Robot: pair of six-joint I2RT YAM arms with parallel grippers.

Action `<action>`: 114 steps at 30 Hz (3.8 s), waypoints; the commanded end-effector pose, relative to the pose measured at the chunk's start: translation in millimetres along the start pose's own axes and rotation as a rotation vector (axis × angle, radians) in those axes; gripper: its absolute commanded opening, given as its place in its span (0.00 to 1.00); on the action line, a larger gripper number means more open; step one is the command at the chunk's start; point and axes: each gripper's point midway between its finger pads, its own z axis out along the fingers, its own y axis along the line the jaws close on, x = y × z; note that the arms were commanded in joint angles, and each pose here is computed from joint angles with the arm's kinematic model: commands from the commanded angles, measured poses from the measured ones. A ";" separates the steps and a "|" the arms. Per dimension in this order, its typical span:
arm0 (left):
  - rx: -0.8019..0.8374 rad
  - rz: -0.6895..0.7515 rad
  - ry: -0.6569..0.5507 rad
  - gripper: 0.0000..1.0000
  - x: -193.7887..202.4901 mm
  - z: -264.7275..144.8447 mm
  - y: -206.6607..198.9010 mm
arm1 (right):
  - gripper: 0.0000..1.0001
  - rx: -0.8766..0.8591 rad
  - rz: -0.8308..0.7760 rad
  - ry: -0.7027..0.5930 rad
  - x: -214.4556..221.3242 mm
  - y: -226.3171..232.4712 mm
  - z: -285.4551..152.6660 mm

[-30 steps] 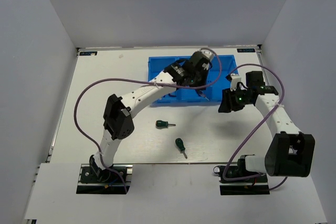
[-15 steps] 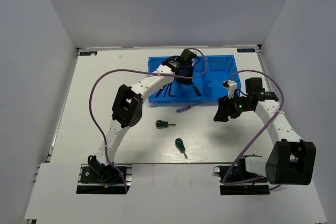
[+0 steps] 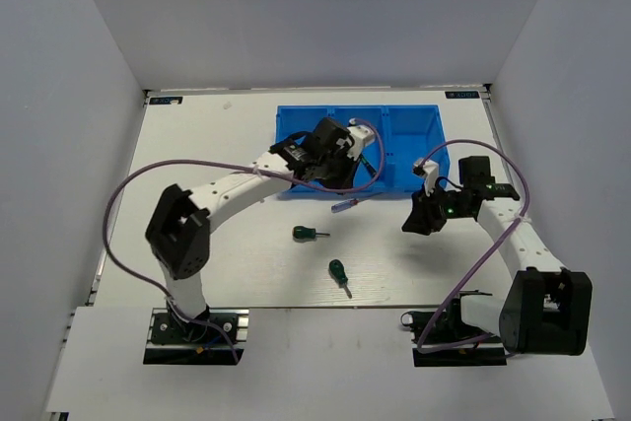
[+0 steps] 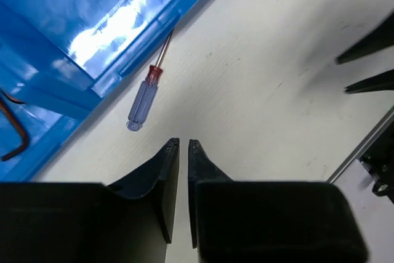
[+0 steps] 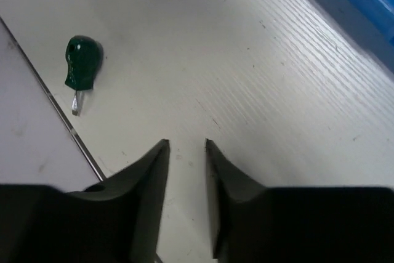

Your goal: Sort the tools into containers

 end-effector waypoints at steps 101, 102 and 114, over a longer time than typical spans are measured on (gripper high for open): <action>-0.330 -0.070 -0.221 0.77 -112.3 -19.8 22.8 | 0.55 -0.164 -0.225 -0.045 -15.2 51.4 -3.2; -0.321 -0.072 -0.258 0.76 -119.5 -35.1 19.5 | 0.51 -0.184 -0.203 -0.019 -14.2 59.6 2.2; -0.474 -0.303 -0.284 0.44 28.3 -169.1 53.4 | 0.44 -0.187 -0.137 0.179 -0.2 133.3 91.4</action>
